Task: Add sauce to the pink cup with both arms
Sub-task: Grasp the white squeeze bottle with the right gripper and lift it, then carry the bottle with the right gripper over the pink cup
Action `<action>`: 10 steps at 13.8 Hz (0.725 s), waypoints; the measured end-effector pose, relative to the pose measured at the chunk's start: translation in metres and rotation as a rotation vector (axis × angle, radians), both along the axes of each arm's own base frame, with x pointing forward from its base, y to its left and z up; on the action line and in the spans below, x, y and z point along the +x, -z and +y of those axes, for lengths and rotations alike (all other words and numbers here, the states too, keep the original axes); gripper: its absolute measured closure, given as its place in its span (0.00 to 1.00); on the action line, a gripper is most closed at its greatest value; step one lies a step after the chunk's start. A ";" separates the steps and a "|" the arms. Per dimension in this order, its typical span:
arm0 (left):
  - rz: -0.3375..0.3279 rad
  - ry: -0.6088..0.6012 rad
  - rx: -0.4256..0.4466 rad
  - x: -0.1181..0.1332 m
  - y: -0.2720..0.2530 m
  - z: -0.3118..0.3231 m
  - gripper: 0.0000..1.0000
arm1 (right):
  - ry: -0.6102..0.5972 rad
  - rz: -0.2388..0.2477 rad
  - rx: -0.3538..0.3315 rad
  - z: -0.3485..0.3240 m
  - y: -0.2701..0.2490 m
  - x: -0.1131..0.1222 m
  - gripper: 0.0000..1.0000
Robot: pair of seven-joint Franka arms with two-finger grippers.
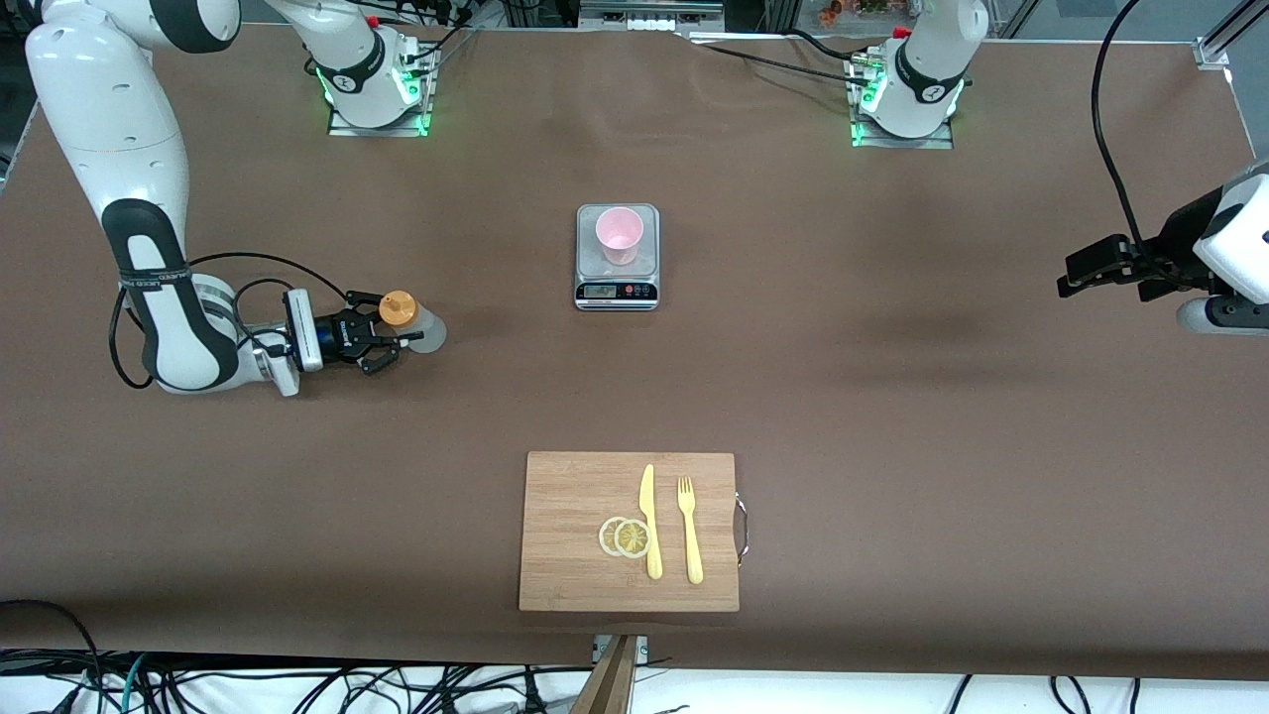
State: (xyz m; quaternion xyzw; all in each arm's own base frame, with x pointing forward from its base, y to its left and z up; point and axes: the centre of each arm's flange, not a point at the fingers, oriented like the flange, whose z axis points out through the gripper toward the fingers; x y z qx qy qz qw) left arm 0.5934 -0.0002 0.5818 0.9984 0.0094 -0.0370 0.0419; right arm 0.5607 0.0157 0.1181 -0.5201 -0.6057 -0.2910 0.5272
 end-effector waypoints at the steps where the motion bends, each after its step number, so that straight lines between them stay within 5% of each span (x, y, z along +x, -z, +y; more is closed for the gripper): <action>1: 0.000 0.001 0.000 0.000 0.000 0.000 0.00 | -0.018 0.010 -0.021 0.004 -0.004 0.004 0.62; 5: 0.000 0.003 0.000 0.000 0.000 -0.001 0.00 | -0.070 0.041 -0.095 0.022 -0.027 0.018 0.62; 10: -0.006 0.002 0.000 0.000 -0.003 -0.001 0.00 | -0.154 0.064 -0.295 0.056 -0.086 0.029 0.62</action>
